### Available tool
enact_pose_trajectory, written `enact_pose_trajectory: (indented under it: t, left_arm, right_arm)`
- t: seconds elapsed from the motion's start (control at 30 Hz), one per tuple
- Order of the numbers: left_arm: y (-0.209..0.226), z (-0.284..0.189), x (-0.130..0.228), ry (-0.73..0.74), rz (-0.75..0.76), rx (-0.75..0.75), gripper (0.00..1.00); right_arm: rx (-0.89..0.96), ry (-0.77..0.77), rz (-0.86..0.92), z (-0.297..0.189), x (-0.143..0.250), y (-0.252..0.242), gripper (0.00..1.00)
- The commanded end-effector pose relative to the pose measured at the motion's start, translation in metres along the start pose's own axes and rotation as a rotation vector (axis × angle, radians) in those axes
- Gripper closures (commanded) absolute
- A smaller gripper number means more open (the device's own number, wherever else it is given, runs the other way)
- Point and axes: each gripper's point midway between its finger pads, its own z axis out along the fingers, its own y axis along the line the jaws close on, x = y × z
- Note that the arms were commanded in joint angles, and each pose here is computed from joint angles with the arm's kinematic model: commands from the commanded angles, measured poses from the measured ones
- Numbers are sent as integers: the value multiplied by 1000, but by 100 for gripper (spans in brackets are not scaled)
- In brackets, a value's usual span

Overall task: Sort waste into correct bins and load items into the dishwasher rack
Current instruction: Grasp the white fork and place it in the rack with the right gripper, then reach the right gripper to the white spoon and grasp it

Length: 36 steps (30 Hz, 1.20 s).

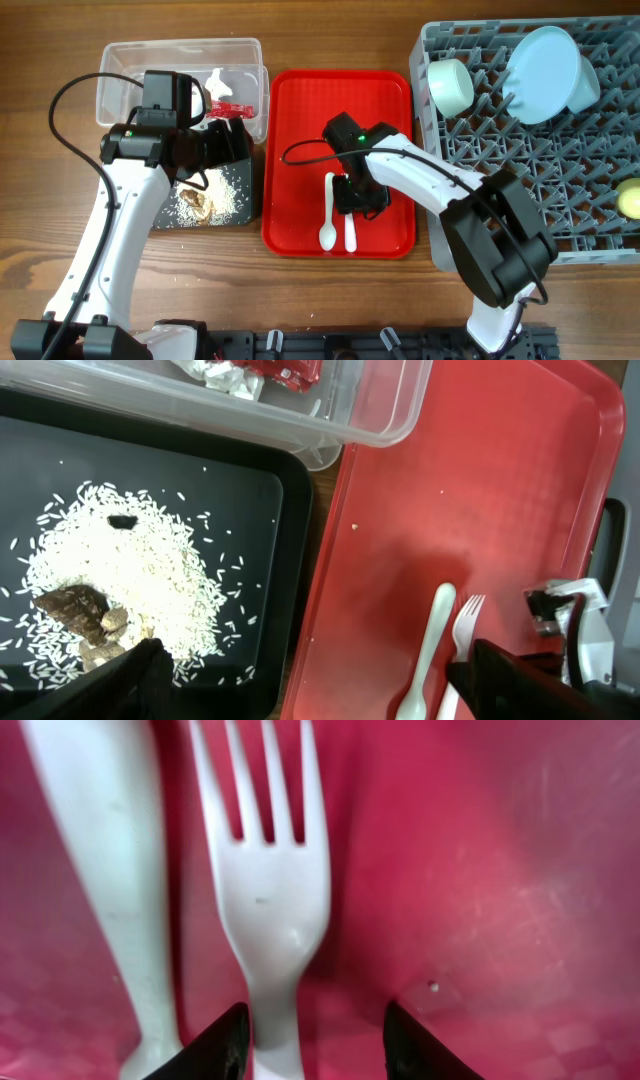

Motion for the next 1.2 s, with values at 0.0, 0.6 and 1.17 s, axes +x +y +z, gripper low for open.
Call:
enact_pose_trajectory:
  t: [0.0, 0.6, 1.17]
  left_arm:
    - [-2, -3, -2, -11, -4, 9, 4]
    - [-2, -3, -2, -11, -4, 9, 4]
    - [-2, -3, -2, -11, -4, 9, 4]
  right_arm:
    - [74, -8, 18, 16, -5, -13, 66]
    - [-1, -381, -24, -150, -39, -67, 96]
    - [87, -278, 142, -121, -15, -185, 94]
